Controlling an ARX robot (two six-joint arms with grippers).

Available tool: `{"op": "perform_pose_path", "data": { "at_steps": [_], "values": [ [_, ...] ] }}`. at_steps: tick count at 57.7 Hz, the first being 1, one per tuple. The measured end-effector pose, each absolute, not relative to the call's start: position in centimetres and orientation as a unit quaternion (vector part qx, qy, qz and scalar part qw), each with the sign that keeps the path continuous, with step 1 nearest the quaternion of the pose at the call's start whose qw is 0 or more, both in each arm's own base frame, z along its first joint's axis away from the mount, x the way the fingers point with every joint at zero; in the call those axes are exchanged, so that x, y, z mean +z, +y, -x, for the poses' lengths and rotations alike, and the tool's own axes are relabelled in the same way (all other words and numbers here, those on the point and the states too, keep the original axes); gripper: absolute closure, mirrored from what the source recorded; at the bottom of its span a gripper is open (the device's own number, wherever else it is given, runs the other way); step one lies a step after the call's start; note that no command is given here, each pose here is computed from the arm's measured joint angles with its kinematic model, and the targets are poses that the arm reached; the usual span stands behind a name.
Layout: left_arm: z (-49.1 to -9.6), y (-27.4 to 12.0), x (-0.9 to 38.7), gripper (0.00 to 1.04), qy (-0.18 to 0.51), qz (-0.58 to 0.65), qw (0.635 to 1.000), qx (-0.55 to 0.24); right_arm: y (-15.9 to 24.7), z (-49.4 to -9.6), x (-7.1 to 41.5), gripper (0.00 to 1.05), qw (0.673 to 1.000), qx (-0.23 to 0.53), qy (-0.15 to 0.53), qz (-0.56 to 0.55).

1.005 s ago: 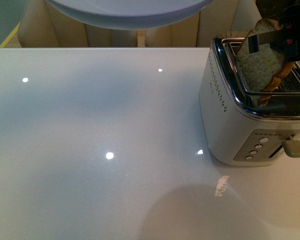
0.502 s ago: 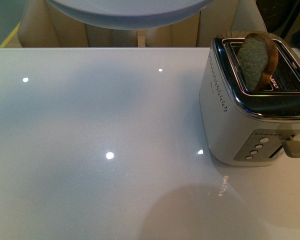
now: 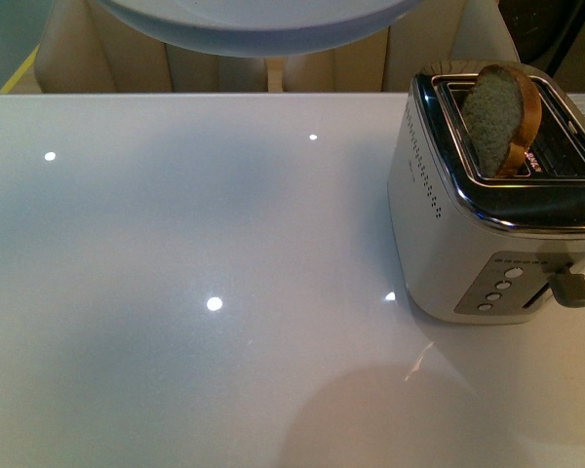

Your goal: Left arm holds plate, right arm toasts bread

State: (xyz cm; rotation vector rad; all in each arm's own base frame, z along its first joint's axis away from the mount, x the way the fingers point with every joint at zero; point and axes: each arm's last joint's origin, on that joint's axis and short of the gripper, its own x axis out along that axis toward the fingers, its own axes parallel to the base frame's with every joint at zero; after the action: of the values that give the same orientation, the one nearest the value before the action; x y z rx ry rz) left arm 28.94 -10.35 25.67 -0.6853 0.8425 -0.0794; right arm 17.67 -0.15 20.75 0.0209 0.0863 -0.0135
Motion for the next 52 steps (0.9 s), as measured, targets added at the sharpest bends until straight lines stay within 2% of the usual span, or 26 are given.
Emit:
{"op": "perform_pose_path", "data": {
  "at_steps": [5,13,25,52],
  "values": [
    [-29.0,-10.3,25.7,1.02,0.4,0.326,0.856,-0.037,0.0,-16.9,20.3,0.39,1.0,0.001,0.009,-0.005],
    [-28.9,-10.3,25.7,1.02,0.399,0.326,0.856,-0.036,0.0,-15.9,19.7,0.6,1.0,0.0,0.002,-0.004],
    [-28.9,-10.3,25.7,1.02,0.399,0.327,0.856,-0.037,0.0,-14.4,18.4,1.02,1.0,0.0,0.004,-0.003],
    [-28.9,-10.3,25.8,1.02,0.399,0.327,0.856,-0.037,0.0,-12.4,17.2,1.03,1.0,0.0,-0.007,-0.002]
  ]
}}
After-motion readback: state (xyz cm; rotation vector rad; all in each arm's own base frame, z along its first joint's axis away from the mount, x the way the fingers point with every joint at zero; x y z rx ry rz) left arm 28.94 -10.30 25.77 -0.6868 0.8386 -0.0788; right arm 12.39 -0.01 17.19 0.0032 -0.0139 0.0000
